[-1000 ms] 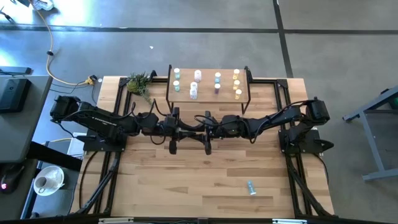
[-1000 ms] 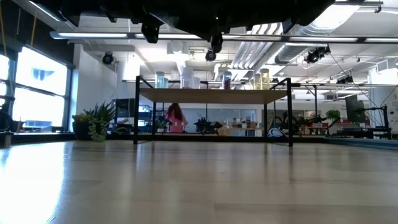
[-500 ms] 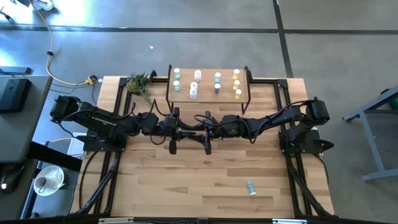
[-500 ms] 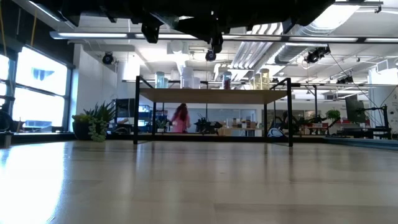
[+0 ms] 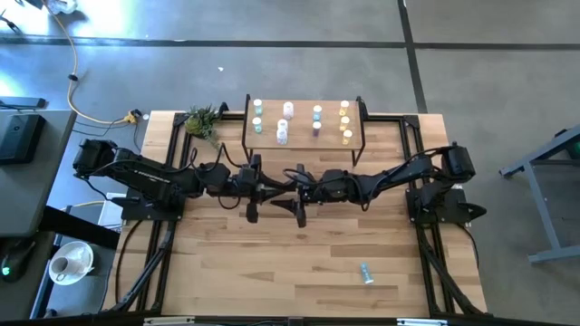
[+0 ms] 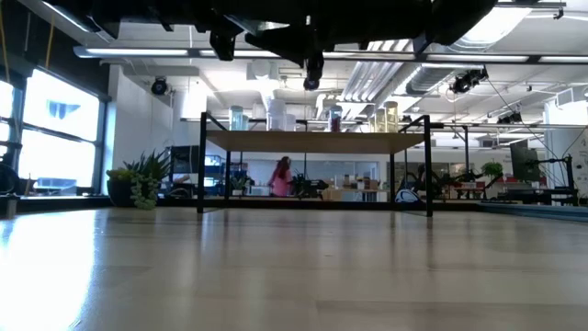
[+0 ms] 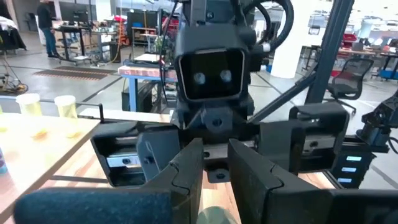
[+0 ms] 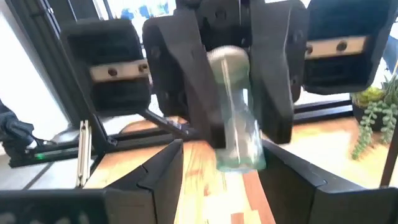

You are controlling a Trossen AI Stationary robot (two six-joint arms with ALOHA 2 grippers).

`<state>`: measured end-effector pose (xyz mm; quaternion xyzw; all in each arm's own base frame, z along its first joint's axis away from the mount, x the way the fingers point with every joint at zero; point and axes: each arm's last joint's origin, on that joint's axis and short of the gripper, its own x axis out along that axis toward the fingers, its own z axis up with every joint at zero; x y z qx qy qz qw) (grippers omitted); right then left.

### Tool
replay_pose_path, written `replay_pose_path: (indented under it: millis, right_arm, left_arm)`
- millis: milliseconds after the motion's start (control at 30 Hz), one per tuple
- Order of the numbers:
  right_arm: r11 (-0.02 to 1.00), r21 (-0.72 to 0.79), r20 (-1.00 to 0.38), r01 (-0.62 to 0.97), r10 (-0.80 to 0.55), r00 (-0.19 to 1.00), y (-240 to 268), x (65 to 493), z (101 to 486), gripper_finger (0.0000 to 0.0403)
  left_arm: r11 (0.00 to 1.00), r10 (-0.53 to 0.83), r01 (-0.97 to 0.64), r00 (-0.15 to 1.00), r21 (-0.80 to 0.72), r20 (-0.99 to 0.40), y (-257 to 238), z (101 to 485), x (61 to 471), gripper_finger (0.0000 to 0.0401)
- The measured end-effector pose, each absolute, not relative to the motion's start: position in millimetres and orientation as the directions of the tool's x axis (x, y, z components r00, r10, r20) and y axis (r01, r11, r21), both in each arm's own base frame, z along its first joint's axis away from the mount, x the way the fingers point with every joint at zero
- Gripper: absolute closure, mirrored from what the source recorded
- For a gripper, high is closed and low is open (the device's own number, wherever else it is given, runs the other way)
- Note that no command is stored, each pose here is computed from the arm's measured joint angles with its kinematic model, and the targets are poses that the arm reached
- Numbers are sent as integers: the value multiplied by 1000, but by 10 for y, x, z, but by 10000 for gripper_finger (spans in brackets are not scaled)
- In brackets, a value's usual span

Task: Pick and place medicine bottles onto shelf by color
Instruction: Put the green pill bottle on the shelf aligned with the other green pill bottle

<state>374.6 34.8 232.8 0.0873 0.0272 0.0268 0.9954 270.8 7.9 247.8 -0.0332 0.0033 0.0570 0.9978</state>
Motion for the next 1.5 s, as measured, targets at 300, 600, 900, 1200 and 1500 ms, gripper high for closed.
replay_pose_path:
  millis: [300,600,900,1200,1500]
  right_arm:
    - [986,162,-25,-46,51,998,337,3752,2344,238]
    - [986,162,-30,-42,48,998,330,3753,2339,293]
    - [986,159,-31,-42,48,998,330,3753,2338,319]
    - [987,155,-38,-36,42,998,329,3752,2333,320]
    - [988,152,-42,-33,39,998,329,3751,2329,321]
  left_arm:
    - [991,113,-114,993,-66,-13,79,2475,2708,339]
    - [992,109,-110,994,-66,-13,76,2476,2709,339]
    - [992,110,-111,994,-66,-13,78,2476,2709,339]
    - [998,66,-66,998,-6,-14,67,2476,2710,335]
    - [998,66,-65,997,20,-29,66,2460,2709,252]
